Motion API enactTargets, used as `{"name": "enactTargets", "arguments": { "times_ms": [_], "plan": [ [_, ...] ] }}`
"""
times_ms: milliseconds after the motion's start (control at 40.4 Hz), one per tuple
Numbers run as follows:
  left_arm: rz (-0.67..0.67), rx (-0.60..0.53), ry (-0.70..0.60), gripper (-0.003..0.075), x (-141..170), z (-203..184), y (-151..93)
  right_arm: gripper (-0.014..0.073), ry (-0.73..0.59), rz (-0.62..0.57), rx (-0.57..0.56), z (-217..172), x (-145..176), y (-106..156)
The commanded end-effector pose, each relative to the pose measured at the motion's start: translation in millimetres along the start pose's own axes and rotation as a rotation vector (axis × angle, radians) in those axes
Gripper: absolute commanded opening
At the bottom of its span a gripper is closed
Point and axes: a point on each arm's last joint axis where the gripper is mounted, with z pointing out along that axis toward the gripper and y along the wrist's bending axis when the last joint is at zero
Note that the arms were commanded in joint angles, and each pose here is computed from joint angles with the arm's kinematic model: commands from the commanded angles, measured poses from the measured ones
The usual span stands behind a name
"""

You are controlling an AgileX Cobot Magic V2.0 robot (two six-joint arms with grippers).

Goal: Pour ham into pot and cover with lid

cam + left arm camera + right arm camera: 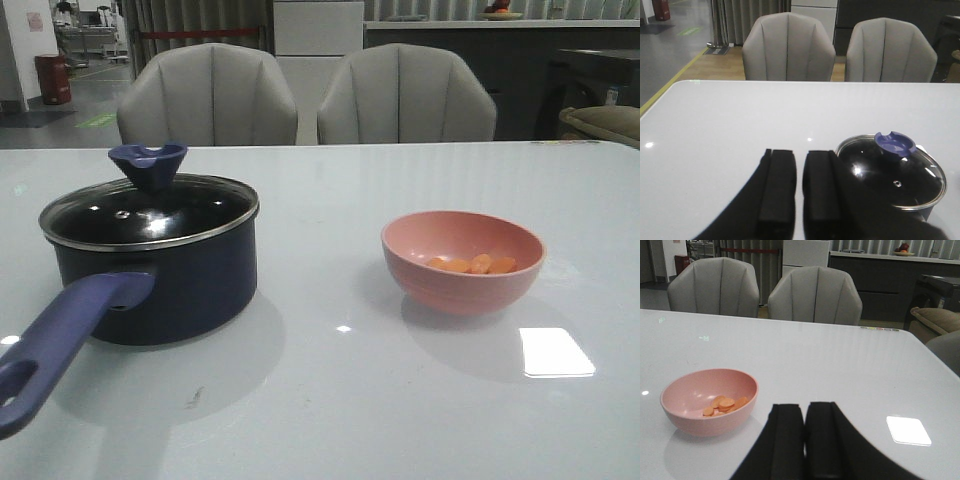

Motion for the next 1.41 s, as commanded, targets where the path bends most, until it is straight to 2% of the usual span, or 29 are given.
{"name": "enactTargets", "arguments": {
  "times_ms": [0, 173, 248, 372, 619, 793, 941, 1239, 1387],
  "plan": [
    [-0.011, 0.001, -0.053, 0.0311, -12.4, 1.4, -0.7, 0.0159, -0.103, -0.009, 0.001, -2.2, -9.9, 0.1],
    [-0.015, -0.003, 0.017, 0.0594, -8.7, 11.1, -0.4, 0.0159, -0.103, -0.009, 0.001, -2.2, -9.9, 0.1],
    [-0.021, -0.003, 0.062, 0.0643, -9.2, 16.2, -0.7, 0.0159, -0.103, -0.009, 0.001, -2.2, -9.9, 0.1],
    [-0.022, -0.007, 0.169, 0.0646, -16.6, 27.1, -1.4, 0.0159, -0.103, -0.009, 0.001, -2.2, -9.9, 0.1],
    [-0.037, 0.031, 0.324, 0.0645, -55.7, 64.1, -9.6, 0.0159, -0.103, -0.009, 0.001, -2.2, -9.9, 0.1],
    [-0.076, 0.046, 0.439, 0.0644, -77.6, 106.0, -14.9, 0.0159, -0.103, -0.009, 0.001, -2.2, -9.9, 0.1],
    [-0.089, 0.06, 0.538, 0.0645, -79.3, 146.9, -20.2, 0.0159, -0.103, -0.009, 0.002, -2.2, -9.9, 0.1],
    [-0.059, 0.184, 0.671, 0.0637, -76.6, 208.0, -72.0, 0.0159, -0.103, -0.009, 0.002, -2.2, -9.9, 0.1],
    [-0.023, 0.158, 0.741, 0.0637, -71.6, 234.1, -95.7, 0.0159, -0.103, -0.009, 0.002, -2.2, -9.9, 0.1]
  ]
}}
